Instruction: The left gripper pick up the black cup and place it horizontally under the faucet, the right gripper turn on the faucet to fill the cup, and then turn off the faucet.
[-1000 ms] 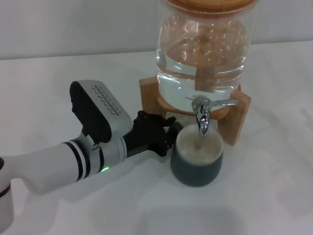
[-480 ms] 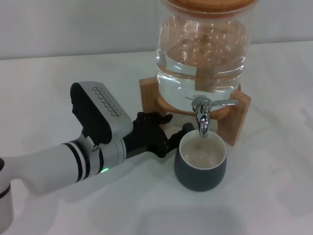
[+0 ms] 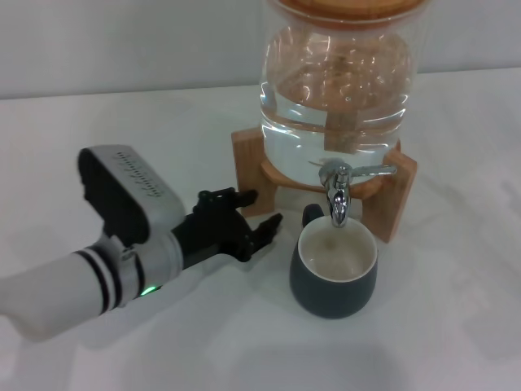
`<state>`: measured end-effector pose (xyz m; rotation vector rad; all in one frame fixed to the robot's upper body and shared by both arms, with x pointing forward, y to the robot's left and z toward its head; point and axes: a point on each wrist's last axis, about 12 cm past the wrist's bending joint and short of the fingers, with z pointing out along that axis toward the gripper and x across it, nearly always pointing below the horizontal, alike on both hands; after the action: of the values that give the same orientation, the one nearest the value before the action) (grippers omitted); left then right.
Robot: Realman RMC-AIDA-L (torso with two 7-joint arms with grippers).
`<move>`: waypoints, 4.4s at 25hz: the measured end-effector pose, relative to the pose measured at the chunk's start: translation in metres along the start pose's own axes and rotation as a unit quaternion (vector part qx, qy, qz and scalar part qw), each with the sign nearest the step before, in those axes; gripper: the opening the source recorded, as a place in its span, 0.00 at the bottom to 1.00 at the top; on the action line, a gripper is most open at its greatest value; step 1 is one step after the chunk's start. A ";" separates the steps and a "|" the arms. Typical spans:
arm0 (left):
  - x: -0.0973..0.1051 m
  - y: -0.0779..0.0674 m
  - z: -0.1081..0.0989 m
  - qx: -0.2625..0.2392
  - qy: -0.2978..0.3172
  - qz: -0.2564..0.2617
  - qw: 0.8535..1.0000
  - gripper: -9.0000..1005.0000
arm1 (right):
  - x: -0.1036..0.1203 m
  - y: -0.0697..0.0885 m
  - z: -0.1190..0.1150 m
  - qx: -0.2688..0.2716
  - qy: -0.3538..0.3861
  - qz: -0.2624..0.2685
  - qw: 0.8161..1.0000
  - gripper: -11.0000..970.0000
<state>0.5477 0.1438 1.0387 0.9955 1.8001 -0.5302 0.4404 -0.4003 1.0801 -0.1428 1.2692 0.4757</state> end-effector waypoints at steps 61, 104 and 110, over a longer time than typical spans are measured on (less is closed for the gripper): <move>0.076 0.095 -0.179 -0.286 -0.228 -0.165 0.916 0.52 | -0.012 0.088 0.112 -0.336 0.285 -0.022 0.897 0.79; 0.076 0.099 -0.177 -0.300 -0.218 -0.156 0.916 0.52 | -0.020 0.076 0.084 -0.290 0.273 -0.013 0.917 0.79; 0.076 0.099 -0.177 -0.299 -0.220 -0.155 0.916 0.52 | -0.017 0.079 0.084 -0.294 0.277 -0.010 0.915 0.79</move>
<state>0.5183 0.3579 1.0543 0.1487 1.5582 -0.3208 0.4781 -0.3039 1.1341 -0.8482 1.6376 0.8294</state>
